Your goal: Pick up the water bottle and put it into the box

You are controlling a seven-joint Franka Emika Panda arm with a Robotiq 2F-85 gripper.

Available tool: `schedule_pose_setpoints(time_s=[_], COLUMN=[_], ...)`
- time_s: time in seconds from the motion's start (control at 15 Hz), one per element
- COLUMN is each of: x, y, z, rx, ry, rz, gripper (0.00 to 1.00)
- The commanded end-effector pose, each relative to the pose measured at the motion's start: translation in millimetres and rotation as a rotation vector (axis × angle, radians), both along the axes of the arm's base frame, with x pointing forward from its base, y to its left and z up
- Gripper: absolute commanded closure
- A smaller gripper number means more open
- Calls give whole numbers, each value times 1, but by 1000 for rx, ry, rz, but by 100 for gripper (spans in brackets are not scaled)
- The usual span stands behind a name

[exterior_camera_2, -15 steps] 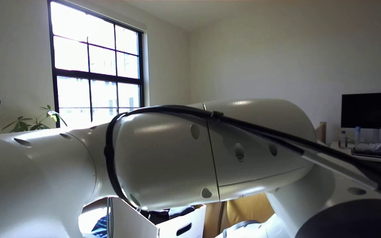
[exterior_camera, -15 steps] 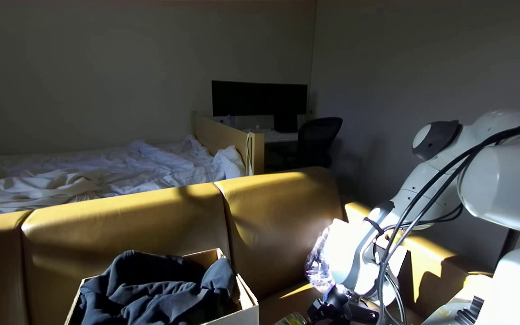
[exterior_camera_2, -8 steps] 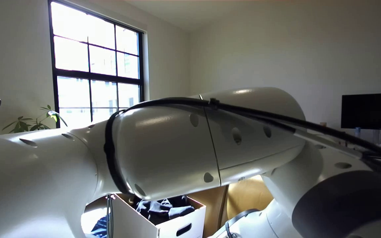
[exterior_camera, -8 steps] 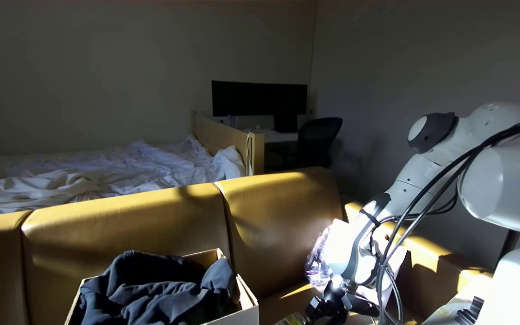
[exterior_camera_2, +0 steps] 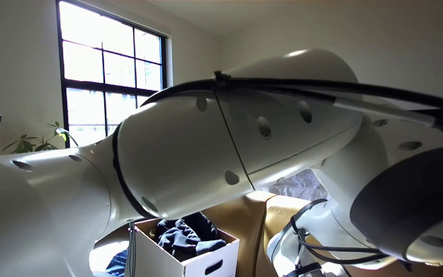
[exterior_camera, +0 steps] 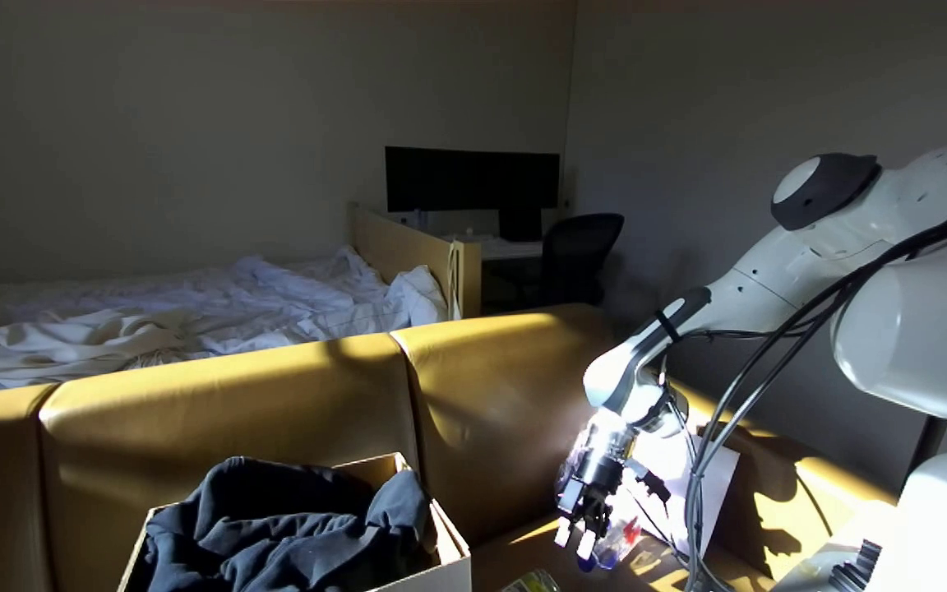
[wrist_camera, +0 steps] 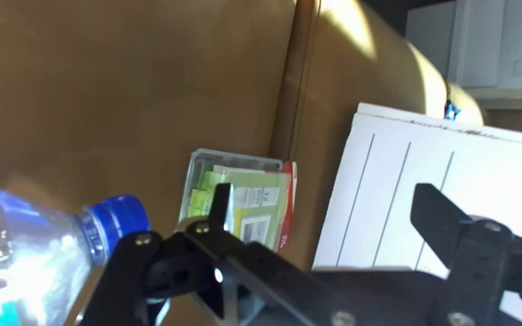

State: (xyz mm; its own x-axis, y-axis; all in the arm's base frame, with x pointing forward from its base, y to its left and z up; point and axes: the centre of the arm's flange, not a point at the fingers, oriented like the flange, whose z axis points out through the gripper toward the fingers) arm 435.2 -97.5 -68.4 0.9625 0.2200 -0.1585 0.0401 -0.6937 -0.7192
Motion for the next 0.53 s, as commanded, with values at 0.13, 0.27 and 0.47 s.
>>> schedule_pose_setpoints(time_s=[0.13,0.27,0.47], x=[10,1,-15], y=[-30,-34,-27], z=[-17,-45,-82], rx=[85,64,2], ry=[116,125,31], rz=[283,400,543], gripper=[0,0,0])
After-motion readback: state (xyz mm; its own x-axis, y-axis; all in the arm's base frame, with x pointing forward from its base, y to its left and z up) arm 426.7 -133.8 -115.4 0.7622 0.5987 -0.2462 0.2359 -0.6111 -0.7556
